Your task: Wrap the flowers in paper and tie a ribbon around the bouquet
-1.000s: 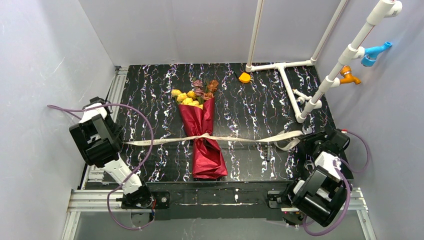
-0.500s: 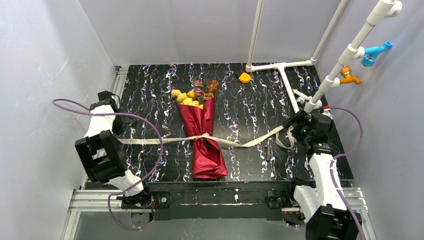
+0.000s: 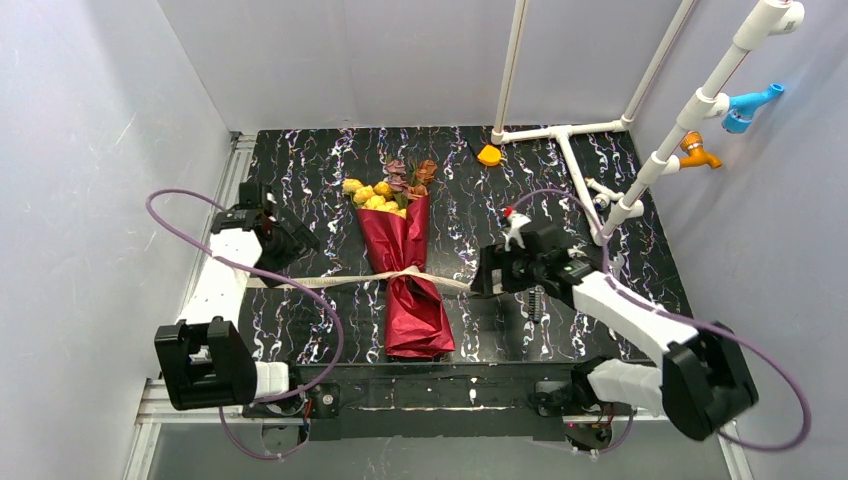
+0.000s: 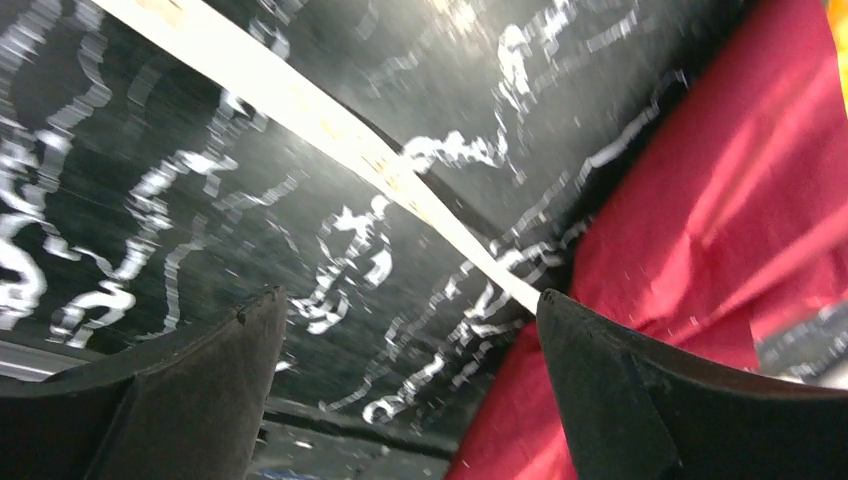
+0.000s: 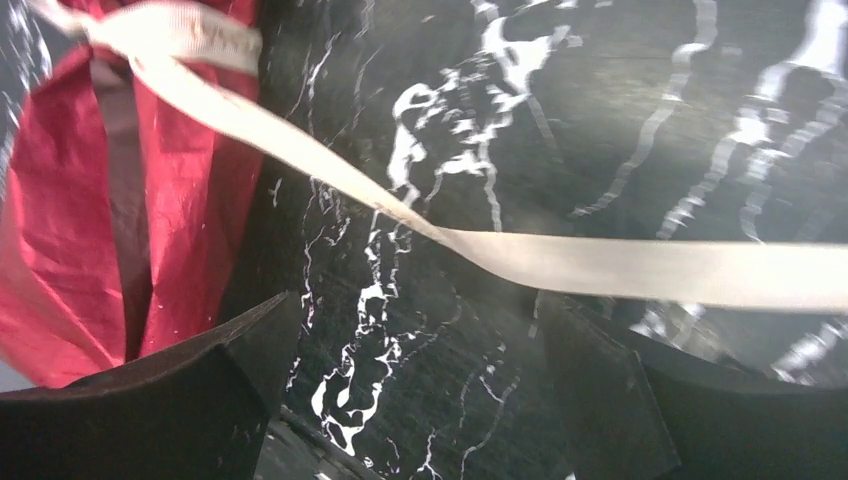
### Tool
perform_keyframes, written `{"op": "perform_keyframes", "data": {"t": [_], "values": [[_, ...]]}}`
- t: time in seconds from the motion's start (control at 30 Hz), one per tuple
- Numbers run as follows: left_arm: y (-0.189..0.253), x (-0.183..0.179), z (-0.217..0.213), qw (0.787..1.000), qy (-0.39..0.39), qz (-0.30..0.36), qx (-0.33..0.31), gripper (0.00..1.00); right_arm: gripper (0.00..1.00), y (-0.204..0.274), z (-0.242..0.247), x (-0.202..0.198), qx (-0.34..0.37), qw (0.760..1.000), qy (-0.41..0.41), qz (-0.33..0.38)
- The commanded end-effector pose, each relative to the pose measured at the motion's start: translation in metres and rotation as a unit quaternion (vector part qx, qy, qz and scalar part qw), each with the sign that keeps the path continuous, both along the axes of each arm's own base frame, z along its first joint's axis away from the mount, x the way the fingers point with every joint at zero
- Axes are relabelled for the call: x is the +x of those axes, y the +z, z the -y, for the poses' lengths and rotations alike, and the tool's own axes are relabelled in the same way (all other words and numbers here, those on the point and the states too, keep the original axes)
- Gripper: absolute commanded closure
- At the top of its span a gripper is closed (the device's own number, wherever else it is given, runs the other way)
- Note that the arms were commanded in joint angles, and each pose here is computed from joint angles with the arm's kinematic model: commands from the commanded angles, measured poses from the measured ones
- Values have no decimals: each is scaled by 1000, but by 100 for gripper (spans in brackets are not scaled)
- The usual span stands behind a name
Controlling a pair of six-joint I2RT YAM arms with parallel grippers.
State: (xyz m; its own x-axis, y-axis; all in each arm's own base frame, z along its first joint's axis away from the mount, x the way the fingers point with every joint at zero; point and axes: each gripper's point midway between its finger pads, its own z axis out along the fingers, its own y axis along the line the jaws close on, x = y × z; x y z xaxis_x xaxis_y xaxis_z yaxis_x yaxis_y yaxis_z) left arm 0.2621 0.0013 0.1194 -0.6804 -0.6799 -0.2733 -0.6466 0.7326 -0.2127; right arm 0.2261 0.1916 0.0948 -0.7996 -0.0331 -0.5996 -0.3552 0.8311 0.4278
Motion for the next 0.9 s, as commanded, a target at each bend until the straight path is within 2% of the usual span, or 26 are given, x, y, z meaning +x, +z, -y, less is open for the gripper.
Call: {"op": "perform_keyframes", "data": {"t": [0.0, 0.1, 0.2, 0.4, 0.53, 0.8, 0.87], "values": [[-5, -29, 53, 992, 41, -39, -115, 6, 2, 16, -57, 7, -10, 991, 118, 69], [-10, -32, 75, 977, 93, -41, -186, 6, 2, 15, -80, 10, -64, 977, 173, 103], [-14, -31, 87, 959, 150, -41, -235, 6, 3, -1, -77, 16, -135, 960, 206, 133], [-20, -25, 94, 955, 177, -30, -235, 7, 3, -10, -73, 29, -183, 934, 243, 186], [-37, -18, 103, 949, 186, -37, -251, 12, 4, -20, -79, 31, -189, 928, 268, 177], [-60, -3, 117, 952, 176, -59, -244, 19, 24, -48, -89, 17, -174, 927, 306, 134], [-66, 2, 120, 951, 177, -58, -246, 26, 40, -50, -89, 17, -178, 926, 308, 127]]}}
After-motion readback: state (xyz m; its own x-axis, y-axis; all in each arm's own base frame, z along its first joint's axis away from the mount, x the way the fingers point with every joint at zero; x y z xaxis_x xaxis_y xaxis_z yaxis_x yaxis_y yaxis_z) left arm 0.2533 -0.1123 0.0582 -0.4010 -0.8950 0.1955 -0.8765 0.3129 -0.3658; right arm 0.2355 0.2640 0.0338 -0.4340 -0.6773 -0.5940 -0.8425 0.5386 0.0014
